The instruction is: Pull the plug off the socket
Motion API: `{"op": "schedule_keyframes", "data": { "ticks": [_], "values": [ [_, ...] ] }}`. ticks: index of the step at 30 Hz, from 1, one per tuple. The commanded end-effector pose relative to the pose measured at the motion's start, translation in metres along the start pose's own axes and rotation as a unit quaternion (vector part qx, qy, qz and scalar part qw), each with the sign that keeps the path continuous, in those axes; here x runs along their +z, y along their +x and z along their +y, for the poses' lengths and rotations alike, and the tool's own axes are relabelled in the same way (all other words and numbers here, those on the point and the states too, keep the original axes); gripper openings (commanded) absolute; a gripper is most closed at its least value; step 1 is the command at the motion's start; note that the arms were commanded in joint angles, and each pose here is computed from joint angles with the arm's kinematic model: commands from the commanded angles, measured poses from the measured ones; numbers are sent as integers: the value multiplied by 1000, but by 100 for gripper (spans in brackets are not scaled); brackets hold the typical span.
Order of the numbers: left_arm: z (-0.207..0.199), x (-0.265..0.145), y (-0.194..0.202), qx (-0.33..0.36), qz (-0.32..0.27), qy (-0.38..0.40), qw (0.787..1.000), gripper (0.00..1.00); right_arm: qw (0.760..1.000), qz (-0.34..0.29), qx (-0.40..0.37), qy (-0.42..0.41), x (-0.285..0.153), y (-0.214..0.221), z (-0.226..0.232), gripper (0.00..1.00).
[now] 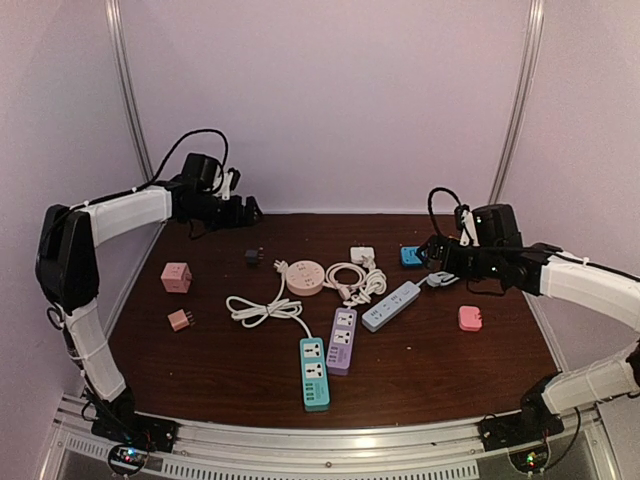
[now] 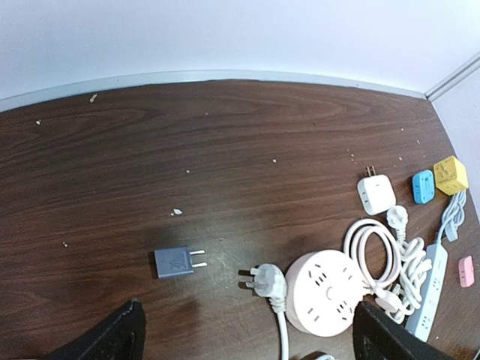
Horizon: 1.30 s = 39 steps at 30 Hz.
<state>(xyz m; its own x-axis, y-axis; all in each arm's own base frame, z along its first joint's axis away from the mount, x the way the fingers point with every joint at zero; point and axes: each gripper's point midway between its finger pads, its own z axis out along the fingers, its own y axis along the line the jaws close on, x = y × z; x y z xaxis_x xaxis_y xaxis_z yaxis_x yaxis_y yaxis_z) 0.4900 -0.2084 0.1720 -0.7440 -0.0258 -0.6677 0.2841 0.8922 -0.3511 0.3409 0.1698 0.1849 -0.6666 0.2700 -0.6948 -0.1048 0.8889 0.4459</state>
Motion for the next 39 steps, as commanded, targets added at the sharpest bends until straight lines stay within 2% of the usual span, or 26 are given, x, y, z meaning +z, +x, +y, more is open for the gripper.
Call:
{"op": "schedule_keyframes", "data": {
  "ticks": [1,6,9,15,17,23,27,31,36,39],
  "values": [
    [-18,-25,2,42,-28,-25,998,98,998,-56,-17,27,-11,-20,-7,100],
    [-28,-58,9,53,-59,-37,996,98,989,-115,-26,90,-19,-35,-31,100],
    [-26,-83,11,59,-84,-52,993,98,980,-154,-58,110,-25,-43,-40,100],
    [10,-124,19,57,-137,-148,978,98,964,-200,-114,134,-35,-46,-58,100],
    [10,-134,22,71,-163,-142,974,98,959,-206,-121,151,-38,-49,-68,100],
    [15,-152,31,92,-210,-143,963,98,942,-237,-112,208,-50,-59,-113,100],
    [11,-160,35,99,-225,-106,963,98,927,-258,-88,257,-61,-64,-155,100],
    [7,-168,33,114,-257,-93,955,98,909,-284,-71,295,-72,-66,-188,100],
    [17,-165,42,120,-263,-106,951,98,884,-338,-77,313,-77,-67,-210,100],
    [34,-164,49,104,-262,-130,951,98,883,-337,-93,313,-63,-62,-216,100]
  ]
}}
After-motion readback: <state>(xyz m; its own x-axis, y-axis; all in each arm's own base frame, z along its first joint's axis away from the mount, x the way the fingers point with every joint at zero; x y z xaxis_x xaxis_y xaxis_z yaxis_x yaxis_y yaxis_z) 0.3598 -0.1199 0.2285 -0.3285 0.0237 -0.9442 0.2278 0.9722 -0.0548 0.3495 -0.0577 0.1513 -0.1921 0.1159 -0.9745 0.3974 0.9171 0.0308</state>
